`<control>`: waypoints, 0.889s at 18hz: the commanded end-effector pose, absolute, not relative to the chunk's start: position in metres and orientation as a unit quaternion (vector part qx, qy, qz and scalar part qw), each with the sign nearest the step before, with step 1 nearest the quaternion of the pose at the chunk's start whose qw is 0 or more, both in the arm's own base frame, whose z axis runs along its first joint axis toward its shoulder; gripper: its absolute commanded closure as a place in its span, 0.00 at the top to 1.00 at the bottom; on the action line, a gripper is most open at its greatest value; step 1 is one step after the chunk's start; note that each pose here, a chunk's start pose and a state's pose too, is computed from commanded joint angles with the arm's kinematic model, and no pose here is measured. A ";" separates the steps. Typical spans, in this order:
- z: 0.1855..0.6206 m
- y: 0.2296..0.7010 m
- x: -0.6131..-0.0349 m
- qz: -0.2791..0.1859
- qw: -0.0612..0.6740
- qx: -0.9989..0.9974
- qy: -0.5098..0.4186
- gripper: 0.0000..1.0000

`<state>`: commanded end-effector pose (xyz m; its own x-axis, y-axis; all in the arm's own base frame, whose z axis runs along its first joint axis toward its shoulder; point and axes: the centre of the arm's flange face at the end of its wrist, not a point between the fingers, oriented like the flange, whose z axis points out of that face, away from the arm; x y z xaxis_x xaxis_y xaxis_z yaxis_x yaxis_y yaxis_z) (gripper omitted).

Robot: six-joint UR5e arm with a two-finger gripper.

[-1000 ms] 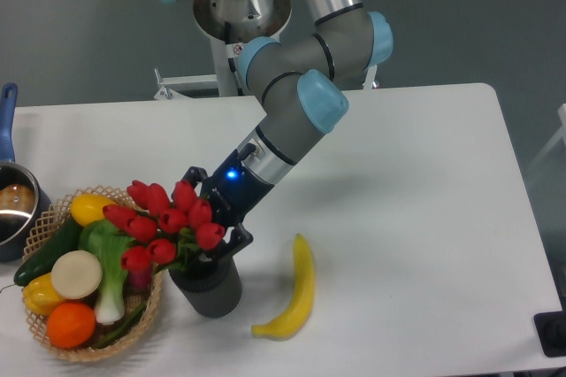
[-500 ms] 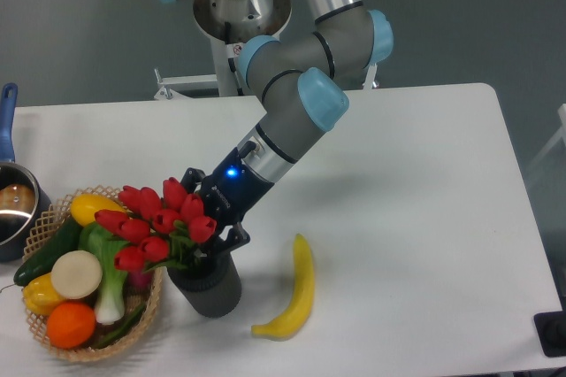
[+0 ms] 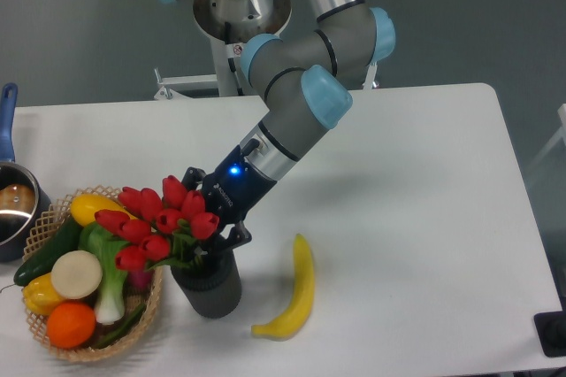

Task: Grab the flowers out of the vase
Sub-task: 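Lift the gripped tulips up out of the black vase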

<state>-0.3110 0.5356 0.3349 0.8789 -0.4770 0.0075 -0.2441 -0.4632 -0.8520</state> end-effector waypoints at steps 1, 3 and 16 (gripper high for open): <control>0.336 0.535 -0.312 -0.123 0.473 -0.846 0.211 0.48; 0.350 0.534 -0.313 -0.131 0.483 -0.844 0.194 0.48; 0.418 0.519 -0.327 -0.152 0.524 -0.828 0.127 0.48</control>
<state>-0.3268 0.5193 0.4175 0.9220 -0.3687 0.1184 -0.0510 -0.4187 -0.9067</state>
